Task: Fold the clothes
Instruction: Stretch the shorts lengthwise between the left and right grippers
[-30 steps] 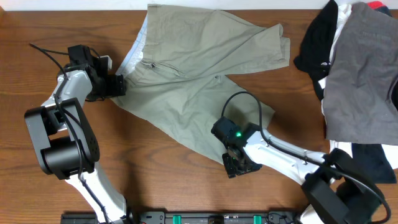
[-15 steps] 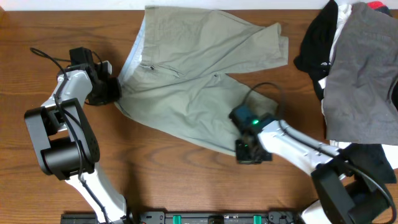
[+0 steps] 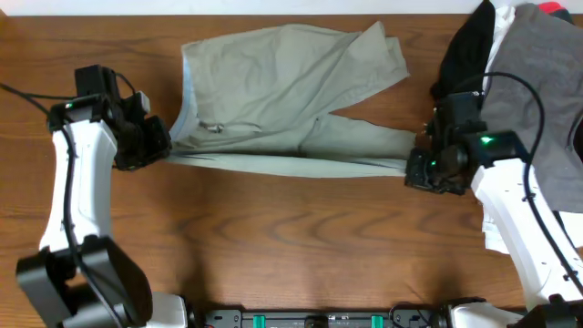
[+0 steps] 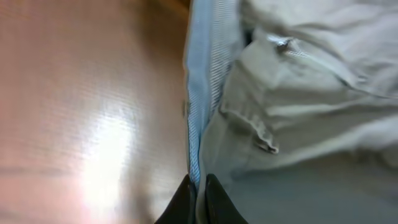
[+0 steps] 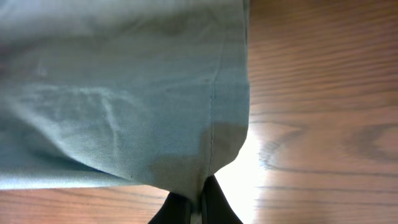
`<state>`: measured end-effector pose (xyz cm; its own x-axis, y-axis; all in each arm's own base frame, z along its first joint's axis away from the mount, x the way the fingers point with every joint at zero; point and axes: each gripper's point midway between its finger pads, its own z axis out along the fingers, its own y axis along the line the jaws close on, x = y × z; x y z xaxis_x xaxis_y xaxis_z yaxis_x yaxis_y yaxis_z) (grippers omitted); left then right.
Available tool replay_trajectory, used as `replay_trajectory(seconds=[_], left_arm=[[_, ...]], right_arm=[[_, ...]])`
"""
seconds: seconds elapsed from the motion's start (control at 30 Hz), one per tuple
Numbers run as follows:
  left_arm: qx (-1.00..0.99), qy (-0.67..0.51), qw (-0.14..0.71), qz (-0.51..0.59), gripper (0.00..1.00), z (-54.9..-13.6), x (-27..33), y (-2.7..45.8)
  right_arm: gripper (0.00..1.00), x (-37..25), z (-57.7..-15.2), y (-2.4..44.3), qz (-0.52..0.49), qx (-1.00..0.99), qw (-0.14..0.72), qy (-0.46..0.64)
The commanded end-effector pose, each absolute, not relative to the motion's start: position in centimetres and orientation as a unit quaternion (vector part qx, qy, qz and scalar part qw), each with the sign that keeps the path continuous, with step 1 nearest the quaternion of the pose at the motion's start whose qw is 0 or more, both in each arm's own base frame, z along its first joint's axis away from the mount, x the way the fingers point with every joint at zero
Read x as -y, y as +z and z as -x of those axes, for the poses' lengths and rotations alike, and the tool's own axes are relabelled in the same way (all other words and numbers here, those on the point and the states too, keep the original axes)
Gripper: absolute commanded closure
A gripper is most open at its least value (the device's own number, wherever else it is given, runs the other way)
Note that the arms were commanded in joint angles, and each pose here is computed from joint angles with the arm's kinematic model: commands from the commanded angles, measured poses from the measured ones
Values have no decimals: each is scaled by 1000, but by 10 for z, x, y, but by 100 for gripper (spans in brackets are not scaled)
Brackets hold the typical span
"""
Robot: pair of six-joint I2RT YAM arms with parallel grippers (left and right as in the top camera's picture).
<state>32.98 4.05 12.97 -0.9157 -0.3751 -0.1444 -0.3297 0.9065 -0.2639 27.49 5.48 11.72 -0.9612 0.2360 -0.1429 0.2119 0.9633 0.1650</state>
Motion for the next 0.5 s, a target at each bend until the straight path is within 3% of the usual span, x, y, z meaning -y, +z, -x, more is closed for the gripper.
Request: replay_trajectory(seconds=[0.0, 0.47], left_arm=[[-969, -91, 116, 198, 94, -317, -51, 150], [-961, -87, 211, 159, 94, -269, -7, 230]], right_arm=[[99, -30, -279, 125, -107, -989, 96, 40], [99, -18, -264, 211, -86, -974, 208, 31]])
